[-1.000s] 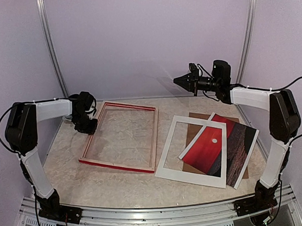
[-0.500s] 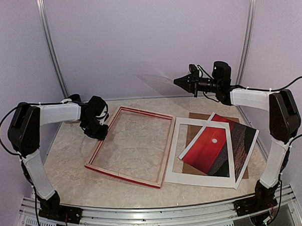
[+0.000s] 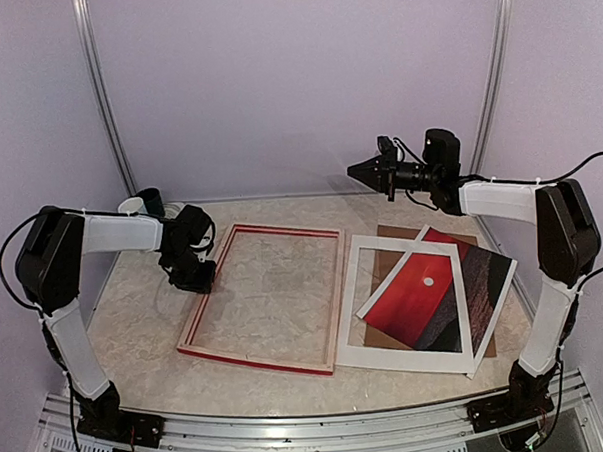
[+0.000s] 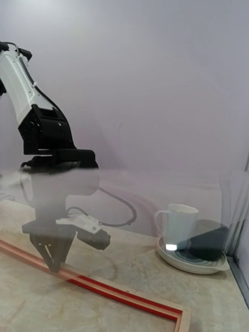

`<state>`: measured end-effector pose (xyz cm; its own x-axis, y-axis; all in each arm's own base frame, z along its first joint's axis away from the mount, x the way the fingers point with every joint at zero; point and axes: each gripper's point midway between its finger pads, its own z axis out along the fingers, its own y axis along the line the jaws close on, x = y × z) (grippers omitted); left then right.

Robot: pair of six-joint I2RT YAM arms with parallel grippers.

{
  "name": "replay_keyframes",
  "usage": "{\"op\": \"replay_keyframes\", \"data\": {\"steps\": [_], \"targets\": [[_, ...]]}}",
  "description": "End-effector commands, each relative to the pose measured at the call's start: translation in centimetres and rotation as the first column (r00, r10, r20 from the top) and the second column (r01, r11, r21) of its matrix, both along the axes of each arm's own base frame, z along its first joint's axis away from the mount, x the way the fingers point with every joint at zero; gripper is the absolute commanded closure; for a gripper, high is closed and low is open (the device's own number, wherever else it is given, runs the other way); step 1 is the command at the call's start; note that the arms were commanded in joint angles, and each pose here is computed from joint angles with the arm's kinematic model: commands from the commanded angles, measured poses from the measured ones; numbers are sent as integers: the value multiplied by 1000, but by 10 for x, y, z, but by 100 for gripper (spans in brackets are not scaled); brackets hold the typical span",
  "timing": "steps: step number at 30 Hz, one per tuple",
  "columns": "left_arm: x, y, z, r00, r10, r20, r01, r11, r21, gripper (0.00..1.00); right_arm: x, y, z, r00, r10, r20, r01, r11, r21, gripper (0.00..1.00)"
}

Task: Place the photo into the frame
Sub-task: Place the frame body at the center of the board.

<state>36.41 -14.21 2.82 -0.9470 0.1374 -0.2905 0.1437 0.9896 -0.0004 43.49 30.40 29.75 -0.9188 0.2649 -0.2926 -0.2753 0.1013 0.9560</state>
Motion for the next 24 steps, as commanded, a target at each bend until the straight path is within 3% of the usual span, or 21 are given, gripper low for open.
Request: {"op": "replay_keyframes", "data": {"steps": [1, 6, 14, 24], "targets": [[-9, 24, -7, 997, 71, -9, -71, 996, 58, 100, -10, 7, 8, 999, 11, 34, -11, 1000, -5, 100], [-18, 33, -16, 995, 102, -22, -101, 994, 29, 99, -13, 26, -14, 999, 32, -5, -32, 999, -37, 100], [-16, 40, -7, 991, 130, -3, -130, 988, -81, 63, -14, 56, -38, 997, 53, -55, -56, 997, -61, 100], [-4, 24, 38, 987, 144, 76, -120, 959, -257, 34, -14, 67, -37, 995, 43, -95, -45, 999, -23, 100]]}}
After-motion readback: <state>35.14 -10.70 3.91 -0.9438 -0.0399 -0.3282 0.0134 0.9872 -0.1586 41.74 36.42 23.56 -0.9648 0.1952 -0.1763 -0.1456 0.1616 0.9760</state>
